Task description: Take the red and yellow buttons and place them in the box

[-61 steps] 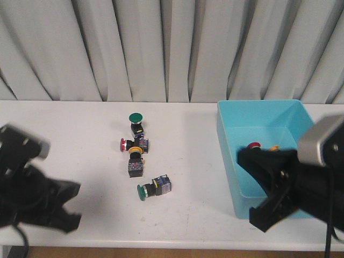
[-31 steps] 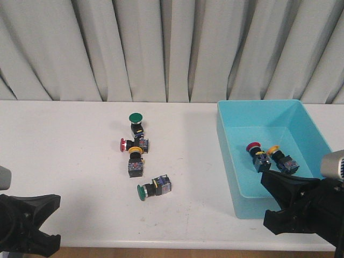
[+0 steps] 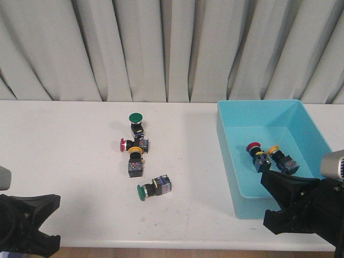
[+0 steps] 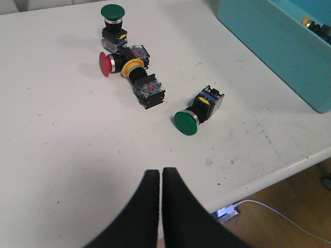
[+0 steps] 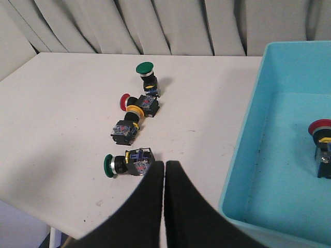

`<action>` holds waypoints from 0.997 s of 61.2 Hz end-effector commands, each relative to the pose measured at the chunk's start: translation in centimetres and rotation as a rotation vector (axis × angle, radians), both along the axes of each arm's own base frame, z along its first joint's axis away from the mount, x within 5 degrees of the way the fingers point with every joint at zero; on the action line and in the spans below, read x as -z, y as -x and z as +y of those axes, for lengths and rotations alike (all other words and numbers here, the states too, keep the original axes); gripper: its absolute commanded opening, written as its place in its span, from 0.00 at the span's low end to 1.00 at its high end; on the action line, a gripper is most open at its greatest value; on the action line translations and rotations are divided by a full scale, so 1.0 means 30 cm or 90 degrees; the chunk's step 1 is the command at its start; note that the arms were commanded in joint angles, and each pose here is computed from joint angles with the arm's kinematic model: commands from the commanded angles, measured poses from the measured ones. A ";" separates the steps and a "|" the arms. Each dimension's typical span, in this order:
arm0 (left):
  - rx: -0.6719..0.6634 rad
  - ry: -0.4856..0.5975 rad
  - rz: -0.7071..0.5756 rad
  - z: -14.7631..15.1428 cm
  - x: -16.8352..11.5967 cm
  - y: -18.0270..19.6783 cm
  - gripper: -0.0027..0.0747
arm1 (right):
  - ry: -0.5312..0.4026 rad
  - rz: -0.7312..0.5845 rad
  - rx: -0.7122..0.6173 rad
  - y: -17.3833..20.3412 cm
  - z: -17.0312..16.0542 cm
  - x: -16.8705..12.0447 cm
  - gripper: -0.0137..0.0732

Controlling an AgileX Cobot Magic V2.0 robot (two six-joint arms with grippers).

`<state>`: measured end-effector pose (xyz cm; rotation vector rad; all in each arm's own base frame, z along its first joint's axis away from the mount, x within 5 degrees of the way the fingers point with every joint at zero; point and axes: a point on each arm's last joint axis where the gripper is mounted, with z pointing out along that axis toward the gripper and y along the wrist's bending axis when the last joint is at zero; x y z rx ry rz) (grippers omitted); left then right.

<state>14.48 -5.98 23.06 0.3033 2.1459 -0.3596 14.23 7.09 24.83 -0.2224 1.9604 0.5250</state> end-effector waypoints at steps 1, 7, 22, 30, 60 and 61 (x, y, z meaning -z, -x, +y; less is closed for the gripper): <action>-0.010 0.004 -0.045 0.001 -0.037 -0.014 0.02 | -0.030 -0.013 -0.005 -0.003 0.008 -0.035 0.15; -0.012 0.001 -0.068 0.009 -0.039 -0.002 0.02 | -0.030 -0.013 -0.005 -0.003 0.008 -0.035 0.15; -0.087 0.009 -0.222 0.087 0.022 0.097 0.02 | -0.026 -0.015 -0.004 -0.003 0.007 -0.035 0.15; -0.125 0.016 -0.269 0.135 0.112 0.181 0.02 | -0.026 -0.015 -0.004 -0.003 0.007 -0.035 0.15; -0.216 -0.068 -0.386 0.191 0.138 0.293 0.02 | -0.027 -0.015 -0.006 -0.003 0.008 -0.035 0.15; -0.218 -0.069 -0.385 0.191 0.139 0.295 0.02 | -0.027 -0.015 -0.006 -0.003 0.008 -0.035 0.15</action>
